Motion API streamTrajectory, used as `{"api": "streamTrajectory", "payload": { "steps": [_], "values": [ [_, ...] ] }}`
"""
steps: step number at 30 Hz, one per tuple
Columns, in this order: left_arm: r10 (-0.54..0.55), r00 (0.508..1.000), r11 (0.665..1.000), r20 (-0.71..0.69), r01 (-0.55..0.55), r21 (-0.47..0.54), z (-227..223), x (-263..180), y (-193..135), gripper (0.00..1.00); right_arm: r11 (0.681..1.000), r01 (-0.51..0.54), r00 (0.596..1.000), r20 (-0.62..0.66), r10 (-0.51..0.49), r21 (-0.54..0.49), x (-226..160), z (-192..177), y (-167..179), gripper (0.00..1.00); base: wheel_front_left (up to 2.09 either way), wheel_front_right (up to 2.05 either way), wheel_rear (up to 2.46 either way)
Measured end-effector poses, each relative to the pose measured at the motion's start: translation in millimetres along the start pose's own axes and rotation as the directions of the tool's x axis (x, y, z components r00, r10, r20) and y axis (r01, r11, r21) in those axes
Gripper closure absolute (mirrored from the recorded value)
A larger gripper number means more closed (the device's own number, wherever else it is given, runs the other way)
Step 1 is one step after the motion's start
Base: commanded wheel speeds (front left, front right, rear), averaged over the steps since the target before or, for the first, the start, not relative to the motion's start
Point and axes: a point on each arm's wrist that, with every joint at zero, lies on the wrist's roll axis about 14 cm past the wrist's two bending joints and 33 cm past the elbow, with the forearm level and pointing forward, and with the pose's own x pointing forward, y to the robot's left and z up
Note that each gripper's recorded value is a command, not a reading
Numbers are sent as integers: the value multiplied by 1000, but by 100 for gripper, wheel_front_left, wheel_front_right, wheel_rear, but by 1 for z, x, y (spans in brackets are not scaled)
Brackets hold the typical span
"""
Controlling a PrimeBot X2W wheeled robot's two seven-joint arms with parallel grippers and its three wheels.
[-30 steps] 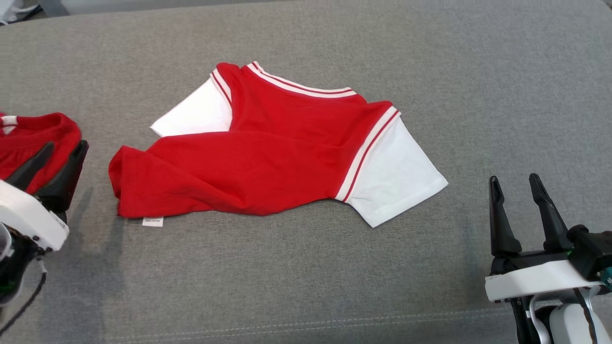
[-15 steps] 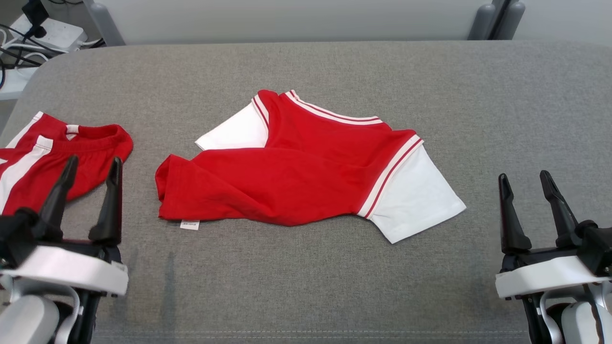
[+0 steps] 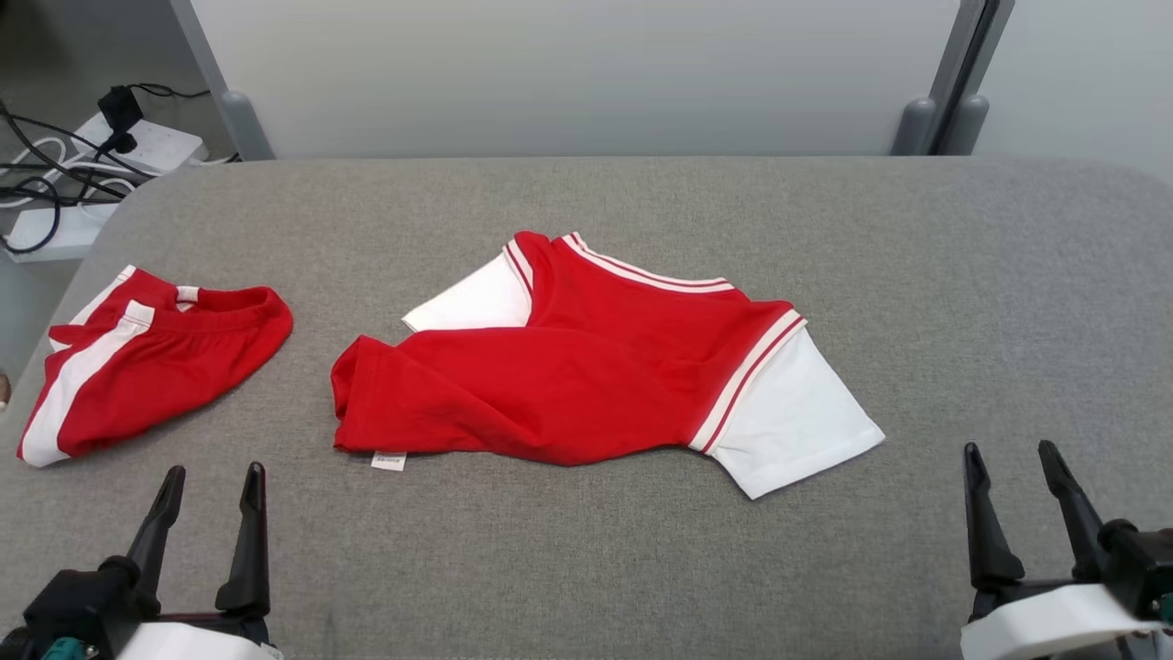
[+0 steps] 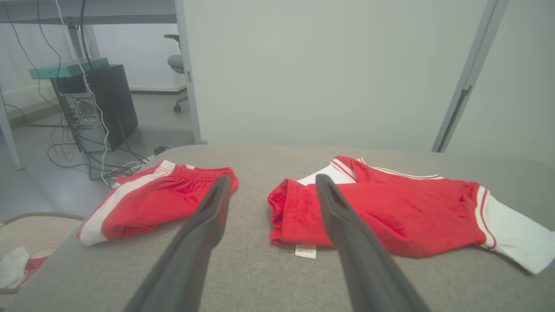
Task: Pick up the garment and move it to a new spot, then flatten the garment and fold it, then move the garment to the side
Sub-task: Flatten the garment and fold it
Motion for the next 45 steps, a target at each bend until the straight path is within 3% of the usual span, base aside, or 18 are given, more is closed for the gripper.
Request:
{"api": "streamTrajectory", "payload": {
  "steps": [15, 45],
  "values": [
    [-56, 998, 998, 3, 56, 11, -11, -23, -10, 0, 1000, -2, 1000, 1, 2, -3, -38, 1, 5, 0, 0, 0, 0],
    [-82, 993, 996, -89, 84, 14, -29, -17, -13, 0, 1000, -5, 1000, -24, 5, 21, -37, -5, 8, 0, 0, 0, 0]
  ]
}}
